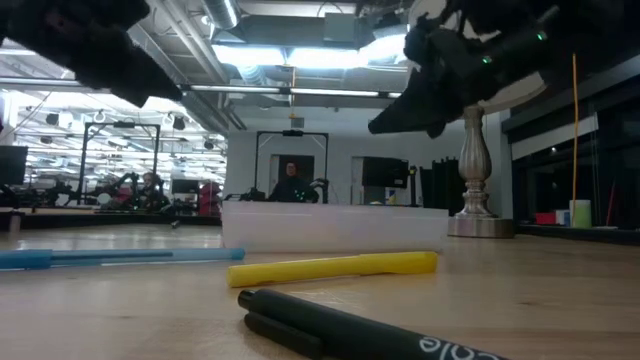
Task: Pick & place school supplies into a supply box
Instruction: Put the left yellow pen into the pink supply box
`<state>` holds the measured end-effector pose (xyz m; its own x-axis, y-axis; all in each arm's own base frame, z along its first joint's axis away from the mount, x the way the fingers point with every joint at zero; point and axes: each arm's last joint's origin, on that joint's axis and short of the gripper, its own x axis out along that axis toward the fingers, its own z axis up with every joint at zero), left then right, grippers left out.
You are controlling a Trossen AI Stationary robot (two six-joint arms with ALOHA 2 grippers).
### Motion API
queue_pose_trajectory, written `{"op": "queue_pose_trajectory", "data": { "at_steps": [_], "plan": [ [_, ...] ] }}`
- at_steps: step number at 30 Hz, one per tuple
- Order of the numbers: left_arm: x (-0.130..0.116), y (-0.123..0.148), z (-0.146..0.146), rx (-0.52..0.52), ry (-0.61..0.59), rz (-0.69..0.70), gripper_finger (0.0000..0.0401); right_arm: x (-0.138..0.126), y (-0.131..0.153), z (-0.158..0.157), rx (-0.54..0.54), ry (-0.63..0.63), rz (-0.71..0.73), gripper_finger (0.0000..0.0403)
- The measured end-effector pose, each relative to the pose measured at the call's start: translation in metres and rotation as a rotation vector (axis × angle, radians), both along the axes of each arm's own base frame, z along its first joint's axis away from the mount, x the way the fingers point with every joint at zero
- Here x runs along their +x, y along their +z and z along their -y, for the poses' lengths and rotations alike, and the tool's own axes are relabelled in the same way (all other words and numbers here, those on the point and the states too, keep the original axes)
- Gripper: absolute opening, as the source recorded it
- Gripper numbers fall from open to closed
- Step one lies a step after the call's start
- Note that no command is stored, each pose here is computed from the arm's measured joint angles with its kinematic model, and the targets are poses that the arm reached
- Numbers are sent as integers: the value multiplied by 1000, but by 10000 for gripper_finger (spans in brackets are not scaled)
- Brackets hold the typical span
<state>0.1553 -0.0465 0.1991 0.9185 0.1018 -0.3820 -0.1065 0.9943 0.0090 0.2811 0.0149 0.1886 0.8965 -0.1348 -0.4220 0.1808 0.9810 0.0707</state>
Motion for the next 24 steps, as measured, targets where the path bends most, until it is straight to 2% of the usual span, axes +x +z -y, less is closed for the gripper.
{"op": "queue_pose_trajectory", "data": {
  "at_steps": [5, 11, 14, 20, 24],
  "plan": [
    [19, 10, 11, -42, -9, -154, 1, -9, -13, 2, 20, -36, 55, 37],
    [39, 28, 29, -110, 50, -365, 3, -9, -9, 6, -125, -124, 79, 45],
    [46, 39, 39, -173, 90, -439, 3, -9, -8, 6, -171, -113, 79, 45],
    [57, 61, 59, -295, 192, -577, 3, -8, -8, 6, -172, -110, 83, 45],
    [62, 71, 71, -307, 265, -665, 3, -8, -8, 5, -189, -99, 79, 45]
  ]
}}
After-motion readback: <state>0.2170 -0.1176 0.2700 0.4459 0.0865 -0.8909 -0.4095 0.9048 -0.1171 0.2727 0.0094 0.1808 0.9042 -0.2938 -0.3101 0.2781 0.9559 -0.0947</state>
